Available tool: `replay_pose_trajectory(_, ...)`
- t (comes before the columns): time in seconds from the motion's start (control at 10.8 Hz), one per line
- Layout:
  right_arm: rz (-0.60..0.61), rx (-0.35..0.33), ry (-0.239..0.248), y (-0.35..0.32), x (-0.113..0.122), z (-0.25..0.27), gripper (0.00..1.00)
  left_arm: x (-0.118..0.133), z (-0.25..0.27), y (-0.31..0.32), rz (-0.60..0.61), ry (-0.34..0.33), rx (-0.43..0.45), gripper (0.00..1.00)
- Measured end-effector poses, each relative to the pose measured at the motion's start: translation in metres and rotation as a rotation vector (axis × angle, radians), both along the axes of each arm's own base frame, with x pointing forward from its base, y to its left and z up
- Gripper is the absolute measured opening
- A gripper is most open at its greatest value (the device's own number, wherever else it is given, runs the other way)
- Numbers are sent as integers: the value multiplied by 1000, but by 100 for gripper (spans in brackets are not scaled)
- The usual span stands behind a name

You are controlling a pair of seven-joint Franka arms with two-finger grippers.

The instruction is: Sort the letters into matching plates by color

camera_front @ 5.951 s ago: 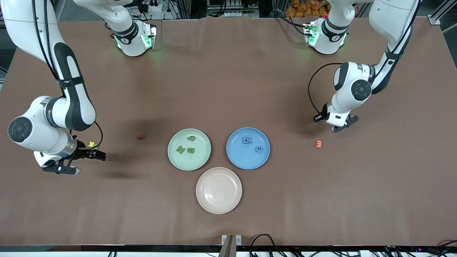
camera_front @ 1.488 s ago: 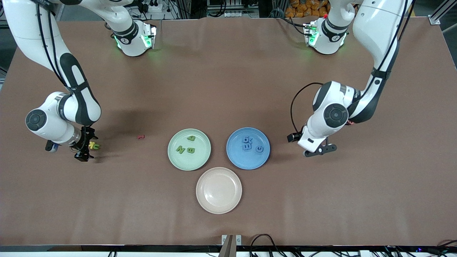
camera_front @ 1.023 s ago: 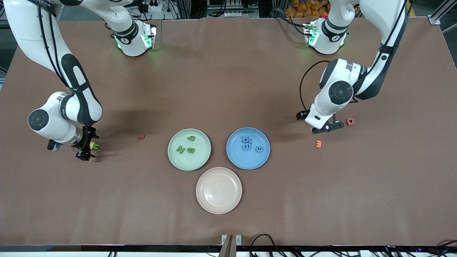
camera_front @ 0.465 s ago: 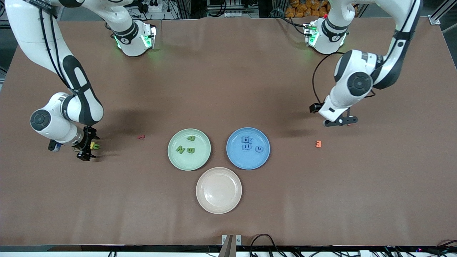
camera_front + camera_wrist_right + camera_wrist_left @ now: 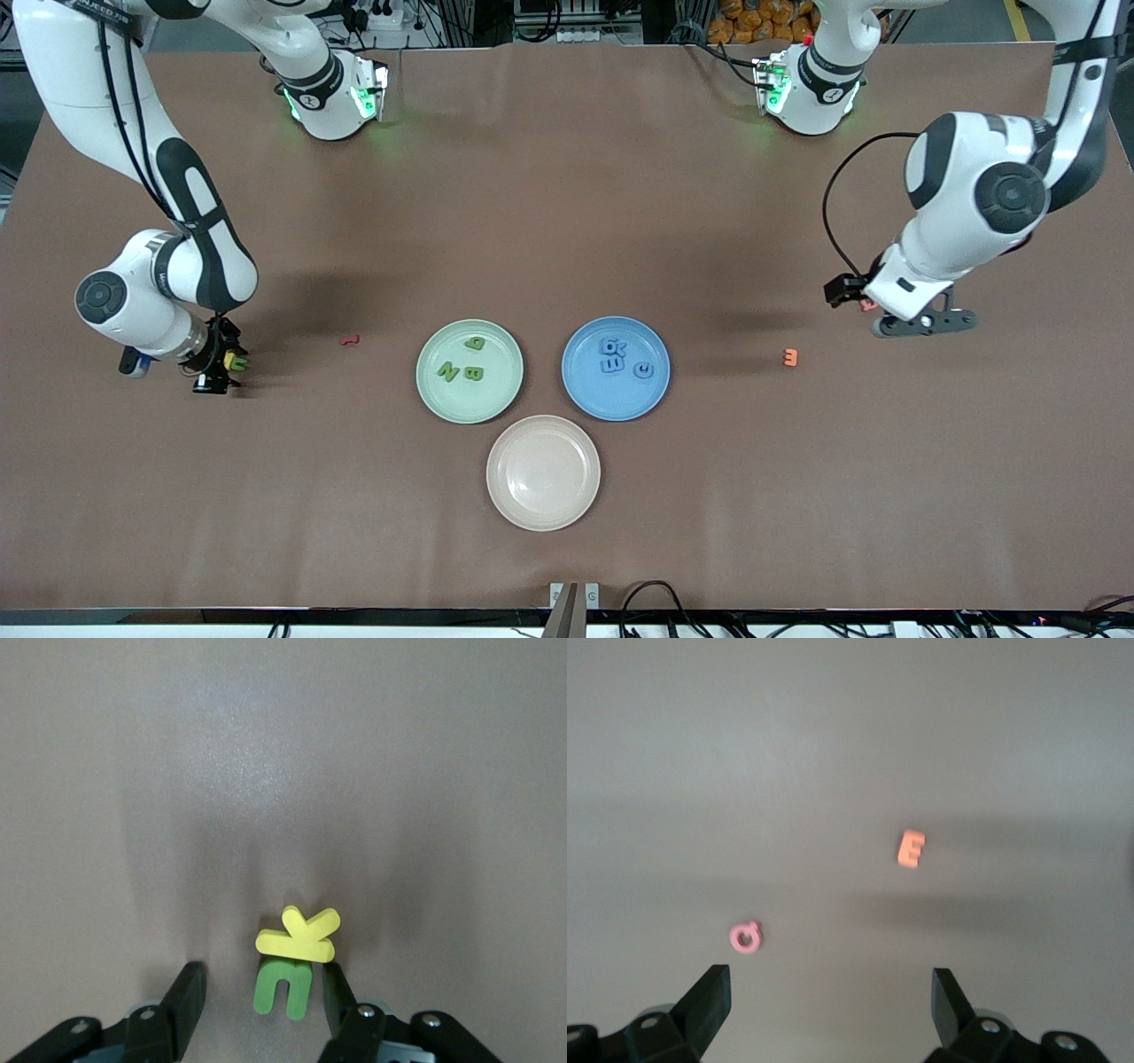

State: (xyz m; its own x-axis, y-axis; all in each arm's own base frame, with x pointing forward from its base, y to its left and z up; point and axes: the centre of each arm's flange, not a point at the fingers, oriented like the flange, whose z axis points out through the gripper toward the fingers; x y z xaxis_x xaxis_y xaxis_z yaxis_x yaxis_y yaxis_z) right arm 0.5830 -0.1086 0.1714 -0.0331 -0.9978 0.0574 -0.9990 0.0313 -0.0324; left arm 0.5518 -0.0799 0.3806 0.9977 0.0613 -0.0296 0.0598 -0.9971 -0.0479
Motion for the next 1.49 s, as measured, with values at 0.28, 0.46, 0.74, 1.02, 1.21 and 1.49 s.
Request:
replay_pose_trajectory(0.28,0,0,-2,0,0,1,55,21,68,31,17,-61,0,100)
replay_pose_trajectory(0.46,1,-1,-6,0,1,2,45,18,114,48,46,-135,-9,100)
replay_pose_trajectory(0.74,1,0,-8,0,1,4,28,9,170,57,71,-167,-21,100)
replay_pose_trajectory(1.02,1,0,-8,0,1,4,26,2,204,52,76,-115,-50,100)
replay_pose_trajectory(1.21,15,-1,-7,1,2,4,26,-2,221,50,24,-95,-55,100)
replay_pose_trajectory(1.49,179,-2,6,4,2,4,26,-7,240,53,-13,-74,-57,100)
